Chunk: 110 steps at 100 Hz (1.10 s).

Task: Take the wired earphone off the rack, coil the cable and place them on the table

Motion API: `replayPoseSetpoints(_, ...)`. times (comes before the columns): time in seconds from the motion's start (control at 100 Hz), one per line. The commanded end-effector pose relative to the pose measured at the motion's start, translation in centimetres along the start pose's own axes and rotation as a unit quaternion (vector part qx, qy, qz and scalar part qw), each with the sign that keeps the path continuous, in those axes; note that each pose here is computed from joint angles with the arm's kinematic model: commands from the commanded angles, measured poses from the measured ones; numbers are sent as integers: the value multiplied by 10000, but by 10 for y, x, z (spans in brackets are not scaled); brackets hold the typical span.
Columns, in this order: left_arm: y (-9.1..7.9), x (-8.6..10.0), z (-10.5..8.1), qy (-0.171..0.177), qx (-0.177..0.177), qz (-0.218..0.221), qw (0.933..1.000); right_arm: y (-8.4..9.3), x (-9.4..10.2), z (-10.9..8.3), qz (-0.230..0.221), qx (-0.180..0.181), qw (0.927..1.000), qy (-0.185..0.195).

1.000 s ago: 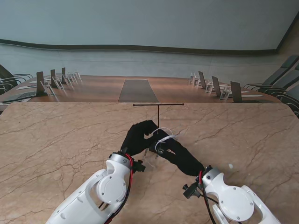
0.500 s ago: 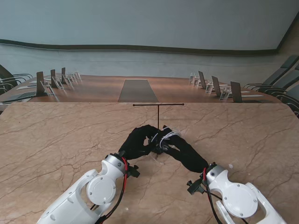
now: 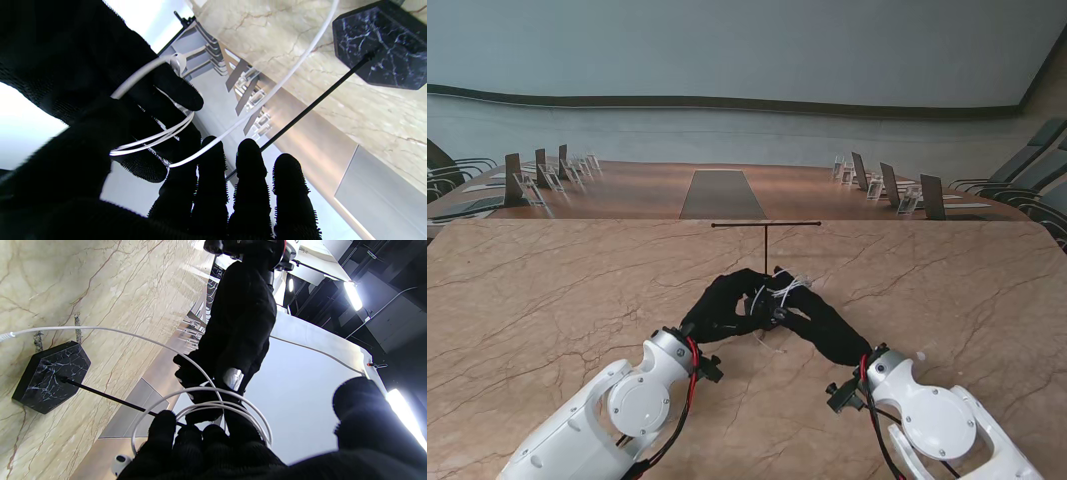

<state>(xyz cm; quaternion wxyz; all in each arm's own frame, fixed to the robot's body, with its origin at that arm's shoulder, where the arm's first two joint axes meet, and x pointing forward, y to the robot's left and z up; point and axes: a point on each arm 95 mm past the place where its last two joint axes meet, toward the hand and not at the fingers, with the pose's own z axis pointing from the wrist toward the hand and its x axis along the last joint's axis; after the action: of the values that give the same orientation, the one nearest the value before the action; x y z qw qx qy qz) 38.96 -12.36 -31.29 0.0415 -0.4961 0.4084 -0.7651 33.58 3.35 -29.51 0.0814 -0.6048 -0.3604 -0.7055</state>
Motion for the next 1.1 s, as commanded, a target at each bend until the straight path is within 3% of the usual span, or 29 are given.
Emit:
replayPoseSetpoints(0.0, 1, 0, -5, 3, -109, -1, 9999, -1, 1, 1, 6, 8, 10000, 30)
replayPoseSetpoints(0.22, 1, 1, -9, 40, -260, 83, 9996, 1, 1, 5, -14, 38, 10000, 36)
replayPoseSetpoints(0.55, 2, 4, -3, 68, 134, 103, 9998, -1, 2, 8, 3, 89, 10000, 25)
replayPoseSetpoints(0.72, 4, 5, -1, 74, 124, 102, 9998, -2, 2, 9, 14, 89, 10000, 12)
replayPoseSetpoints(1.09, 5, 11, 12, -44, 536, -162, 9984, -7, 3, 8, 56, 140, 9999, 34)
